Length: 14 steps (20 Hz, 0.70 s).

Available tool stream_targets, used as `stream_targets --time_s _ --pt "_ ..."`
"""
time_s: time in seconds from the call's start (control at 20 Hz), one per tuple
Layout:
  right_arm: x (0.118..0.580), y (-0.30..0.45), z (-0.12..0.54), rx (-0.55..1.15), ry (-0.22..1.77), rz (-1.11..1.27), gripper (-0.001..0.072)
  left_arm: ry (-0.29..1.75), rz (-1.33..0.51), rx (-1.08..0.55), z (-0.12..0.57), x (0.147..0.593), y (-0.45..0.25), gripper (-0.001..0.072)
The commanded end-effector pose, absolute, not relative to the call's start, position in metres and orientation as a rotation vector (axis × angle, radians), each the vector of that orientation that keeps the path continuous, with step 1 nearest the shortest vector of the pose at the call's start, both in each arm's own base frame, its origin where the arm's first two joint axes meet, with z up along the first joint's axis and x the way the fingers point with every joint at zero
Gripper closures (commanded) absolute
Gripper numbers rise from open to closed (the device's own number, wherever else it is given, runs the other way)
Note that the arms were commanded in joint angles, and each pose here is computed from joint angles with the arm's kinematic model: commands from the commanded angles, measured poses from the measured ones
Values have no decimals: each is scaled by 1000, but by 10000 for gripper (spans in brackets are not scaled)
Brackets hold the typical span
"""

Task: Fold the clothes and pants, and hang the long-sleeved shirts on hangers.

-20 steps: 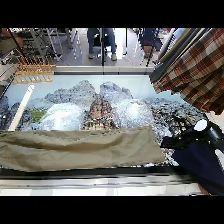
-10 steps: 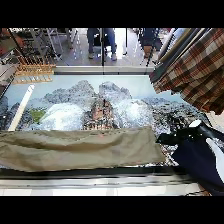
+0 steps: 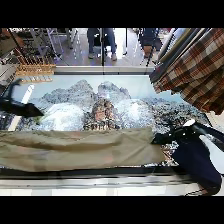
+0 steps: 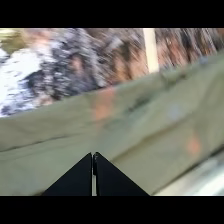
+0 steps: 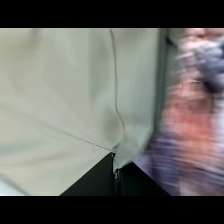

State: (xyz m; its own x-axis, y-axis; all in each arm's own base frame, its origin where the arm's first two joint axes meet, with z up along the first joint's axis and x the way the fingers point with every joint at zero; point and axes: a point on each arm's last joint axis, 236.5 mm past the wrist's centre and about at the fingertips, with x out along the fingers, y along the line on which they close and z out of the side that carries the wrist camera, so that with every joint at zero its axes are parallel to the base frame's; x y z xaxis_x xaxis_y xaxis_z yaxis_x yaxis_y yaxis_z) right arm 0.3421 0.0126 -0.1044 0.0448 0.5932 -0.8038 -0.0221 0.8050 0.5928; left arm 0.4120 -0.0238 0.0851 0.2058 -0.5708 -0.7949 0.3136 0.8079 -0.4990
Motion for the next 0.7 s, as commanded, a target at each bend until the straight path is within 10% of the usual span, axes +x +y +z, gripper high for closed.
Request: stream_targets --time_s 0.0,0.3,0.65 --pt "368 -64 -54 410 1352 143 698 1299 -943 -47 71 372 -120 689" --pt "369 -102 83 201 1171 -17 698 1420 -1175 129 -22 292 -241 690" --pt "365 137 142 276 1096 475 698 1568 -1011 144 -84 291 -218 690"
